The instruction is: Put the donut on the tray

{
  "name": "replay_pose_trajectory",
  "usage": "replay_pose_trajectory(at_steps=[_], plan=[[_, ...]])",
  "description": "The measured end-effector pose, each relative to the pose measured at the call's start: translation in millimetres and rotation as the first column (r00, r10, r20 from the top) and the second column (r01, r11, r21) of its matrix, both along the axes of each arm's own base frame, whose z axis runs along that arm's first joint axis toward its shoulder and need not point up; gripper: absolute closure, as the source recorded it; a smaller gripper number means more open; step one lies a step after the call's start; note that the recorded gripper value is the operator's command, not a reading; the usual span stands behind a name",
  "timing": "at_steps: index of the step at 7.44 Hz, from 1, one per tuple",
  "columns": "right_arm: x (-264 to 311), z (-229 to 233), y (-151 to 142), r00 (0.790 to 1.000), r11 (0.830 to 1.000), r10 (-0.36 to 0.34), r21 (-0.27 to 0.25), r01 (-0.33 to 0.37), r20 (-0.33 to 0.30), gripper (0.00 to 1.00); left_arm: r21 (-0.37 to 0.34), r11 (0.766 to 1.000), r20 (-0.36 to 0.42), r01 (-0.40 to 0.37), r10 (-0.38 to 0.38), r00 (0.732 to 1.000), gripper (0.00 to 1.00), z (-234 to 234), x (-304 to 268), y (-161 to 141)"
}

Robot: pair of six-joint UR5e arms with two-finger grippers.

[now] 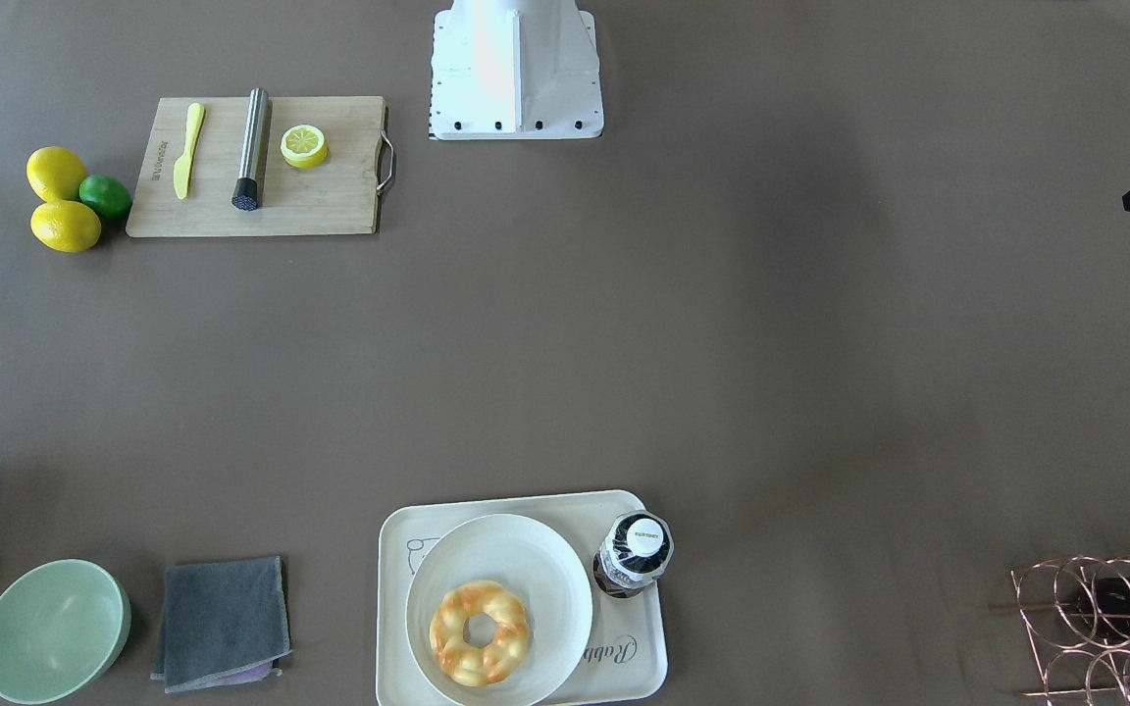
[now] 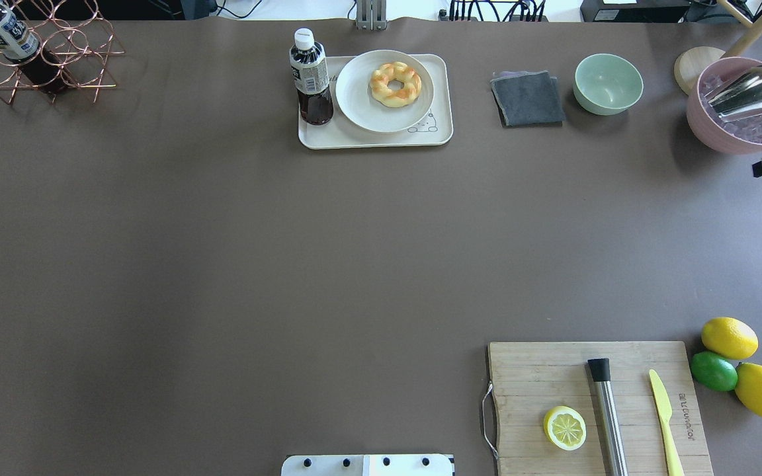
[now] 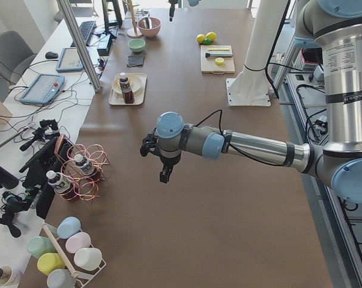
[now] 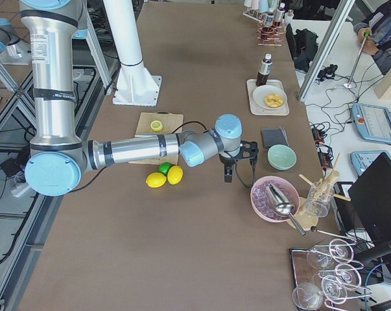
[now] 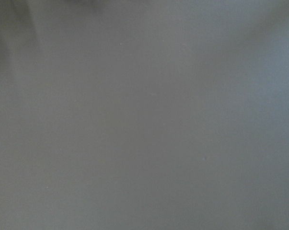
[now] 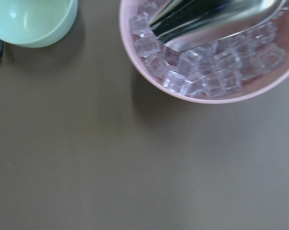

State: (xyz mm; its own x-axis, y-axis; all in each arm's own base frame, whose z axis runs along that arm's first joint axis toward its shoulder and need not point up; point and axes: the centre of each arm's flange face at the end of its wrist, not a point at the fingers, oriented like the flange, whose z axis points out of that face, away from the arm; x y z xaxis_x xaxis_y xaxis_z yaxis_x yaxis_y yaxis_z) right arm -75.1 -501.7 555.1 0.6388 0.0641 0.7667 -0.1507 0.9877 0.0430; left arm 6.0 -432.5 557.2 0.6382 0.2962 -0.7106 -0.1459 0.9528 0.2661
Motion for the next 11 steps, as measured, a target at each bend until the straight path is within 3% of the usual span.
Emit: replay_pose_trajectory(at_steps=[2,5,11], plan=[[90,40,25,0.997,0.997,-0.059,0.050,0.061,-0.041,0.00,0.010,1.000,-0.003,0.001,-0.001,1.000,0.03,15,-21,16],[171,65,44,0.985,0.987,-0.148,0.049,0.153,-0.094,0.00,-0.002,0.999,0.005,0.034,-0.034,0.999,0.03,25,-39,24],[182,63,42,0.980,0.983,-0.166,0.060,0.173,-0.106,0.00,-0.067,0.994,0.064,0.084,-0.080,0.995,0.03,61,-57,38]])
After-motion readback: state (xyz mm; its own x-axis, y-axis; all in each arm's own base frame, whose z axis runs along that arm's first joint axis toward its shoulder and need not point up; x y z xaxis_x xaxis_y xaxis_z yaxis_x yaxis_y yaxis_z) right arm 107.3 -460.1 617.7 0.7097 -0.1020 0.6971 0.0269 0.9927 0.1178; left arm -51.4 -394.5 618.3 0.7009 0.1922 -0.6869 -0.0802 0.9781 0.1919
